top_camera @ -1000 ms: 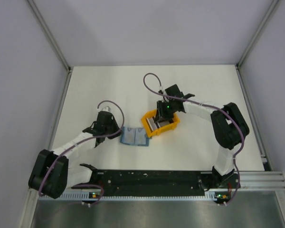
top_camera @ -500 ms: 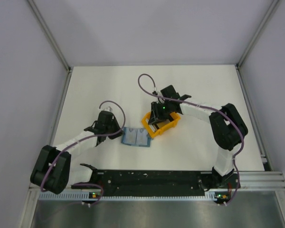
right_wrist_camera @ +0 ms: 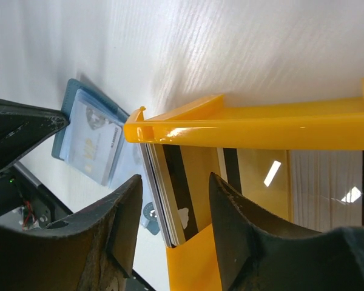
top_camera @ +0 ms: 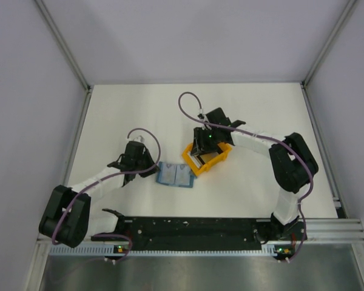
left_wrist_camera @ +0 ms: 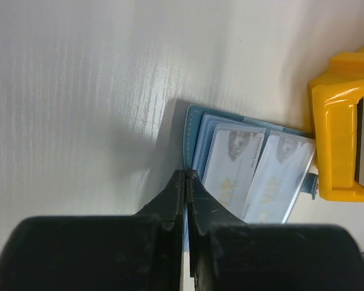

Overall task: Put the credit cards into the card holder
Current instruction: Pick up the credit card from the storage box.

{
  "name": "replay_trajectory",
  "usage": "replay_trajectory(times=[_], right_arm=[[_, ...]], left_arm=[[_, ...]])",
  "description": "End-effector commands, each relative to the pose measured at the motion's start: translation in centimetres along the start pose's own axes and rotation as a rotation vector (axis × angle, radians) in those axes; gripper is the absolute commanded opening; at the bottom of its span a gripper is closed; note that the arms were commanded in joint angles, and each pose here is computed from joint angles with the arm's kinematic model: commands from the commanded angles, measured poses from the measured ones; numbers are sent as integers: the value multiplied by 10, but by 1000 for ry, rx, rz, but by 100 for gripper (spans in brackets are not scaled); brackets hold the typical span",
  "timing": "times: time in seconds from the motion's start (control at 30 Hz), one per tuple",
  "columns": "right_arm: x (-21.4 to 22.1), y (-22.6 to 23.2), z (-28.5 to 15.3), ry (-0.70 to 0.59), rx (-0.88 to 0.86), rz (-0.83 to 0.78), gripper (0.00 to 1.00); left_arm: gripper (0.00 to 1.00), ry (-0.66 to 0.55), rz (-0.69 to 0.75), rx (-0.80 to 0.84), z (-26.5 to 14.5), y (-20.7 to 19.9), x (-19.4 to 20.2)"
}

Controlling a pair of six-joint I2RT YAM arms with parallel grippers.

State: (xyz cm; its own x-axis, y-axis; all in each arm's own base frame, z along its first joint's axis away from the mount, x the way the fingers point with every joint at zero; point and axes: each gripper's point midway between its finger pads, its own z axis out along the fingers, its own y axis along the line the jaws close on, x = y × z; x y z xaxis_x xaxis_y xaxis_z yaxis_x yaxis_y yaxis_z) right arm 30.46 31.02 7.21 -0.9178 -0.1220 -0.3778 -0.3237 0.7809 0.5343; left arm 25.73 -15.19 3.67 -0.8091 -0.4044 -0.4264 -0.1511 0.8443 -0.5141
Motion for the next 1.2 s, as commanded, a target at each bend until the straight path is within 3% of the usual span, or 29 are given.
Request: replay_trajectory(times=[0.0, 0.27, 0.87, 1.07, 1.17], right_arm=[[-35, 9, -24, -131, 26, -59, 49], [-49, -23, -31, -161, 137, -39, 49], [-13, -49, -4, 10, 183, -20, 47], [-9, -28, -5, 41, 75, -30, 31], [-11, -16, -9, 42, 18, -29, 30]], left_arm=[[0, -51, 8, 61, -2, -20, -21], [0, -56, 7, 62, -4, -20, -23], [0, -62, 4, 68, -5, -20, -25], [0, -56, 2, 63, -3, -18, -24], [0, -53, 2, 60, -3, -17, -23]])
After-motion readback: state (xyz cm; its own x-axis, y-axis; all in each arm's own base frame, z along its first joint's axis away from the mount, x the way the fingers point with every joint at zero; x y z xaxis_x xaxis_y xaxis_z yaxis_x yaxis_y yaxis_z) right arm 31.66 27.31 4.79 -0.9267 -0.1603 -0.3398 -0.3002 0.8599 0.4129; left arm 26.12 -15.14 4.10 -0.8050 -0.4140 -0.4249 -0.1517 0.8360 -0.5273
